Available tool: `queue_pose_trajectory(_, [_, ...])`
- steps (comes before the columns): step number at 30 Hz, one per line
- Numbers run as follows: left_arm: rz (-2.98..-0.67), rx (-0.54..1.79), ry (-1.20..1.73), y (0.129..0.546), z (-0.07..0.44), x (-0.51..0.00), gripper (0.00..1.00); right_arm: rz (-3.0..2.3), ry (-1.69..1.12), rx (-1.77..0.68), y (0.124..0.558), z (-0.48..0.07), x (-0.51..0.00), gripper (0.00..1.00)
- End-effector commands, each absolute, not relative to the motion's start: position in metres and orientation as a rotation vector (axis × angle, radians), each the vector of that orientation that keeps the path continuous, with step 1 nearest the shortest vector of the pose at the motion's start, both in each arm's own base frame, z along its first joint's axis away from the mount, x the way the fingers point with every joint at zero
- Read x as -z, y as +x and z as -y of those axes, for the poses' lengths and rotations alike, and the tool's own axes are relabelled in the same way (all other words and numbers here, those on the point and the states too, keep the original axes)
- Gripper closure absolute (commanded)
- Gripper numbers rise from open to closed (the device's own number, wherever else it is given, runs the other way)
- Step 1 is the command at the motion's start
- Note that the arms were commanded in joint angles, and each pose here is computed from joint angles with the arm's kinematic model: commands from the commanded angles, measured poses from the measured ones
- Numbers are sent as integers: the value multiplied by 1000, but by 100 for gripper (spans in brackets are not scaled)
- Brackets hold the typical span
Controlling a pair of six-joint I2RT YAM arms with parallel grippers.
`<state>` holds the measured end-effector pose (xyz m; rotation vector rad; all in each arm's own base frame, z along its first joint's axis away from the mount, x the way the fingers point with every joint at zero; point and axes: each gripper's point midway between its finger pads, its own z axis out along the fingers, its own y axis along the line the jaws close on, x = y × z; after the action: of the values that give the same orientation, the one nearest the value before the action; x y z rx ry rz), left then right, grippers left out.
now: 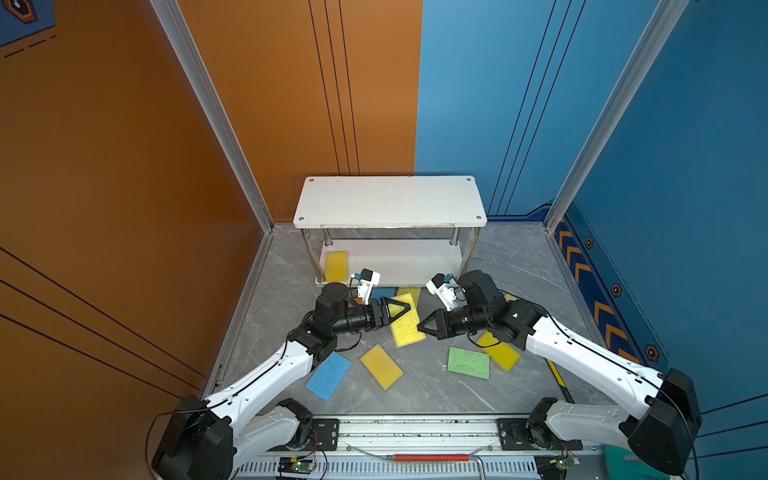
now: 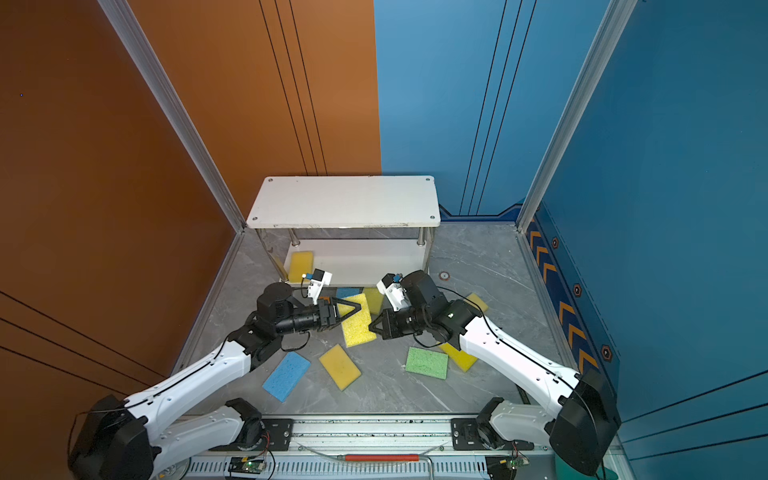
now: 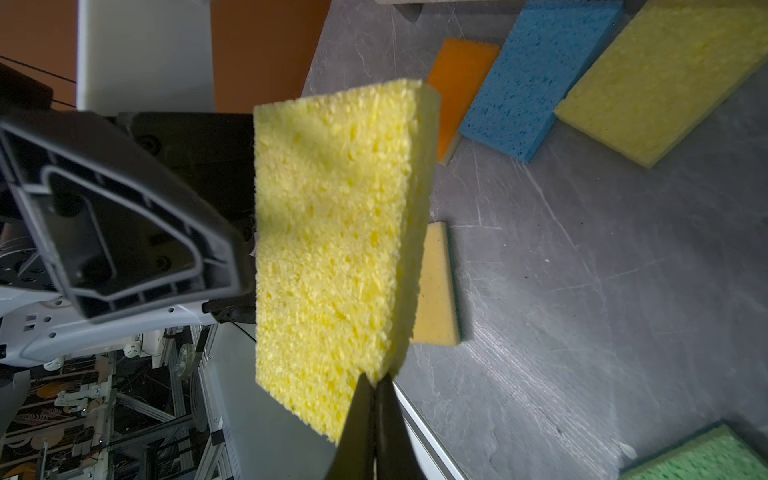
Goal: Place and organize the cleaning sponges onto the shelf
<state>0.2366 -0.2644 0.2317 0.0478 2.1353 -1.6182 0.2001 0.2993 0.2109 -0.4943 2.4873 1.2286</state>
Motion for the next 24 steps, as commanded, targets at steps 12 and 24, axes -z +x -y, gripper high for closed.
queue_pose_trajectory(12, [-2036, 1567, -21, 221, 242, -228, 100, -2380, -470, -1276, 195, -303, -232, 83])
queue_pose_trajectory(24, [-1928, 1585, -81, 221, 225, -253, 100, -2398, -460, -1292, 189, -289, -235, 45])
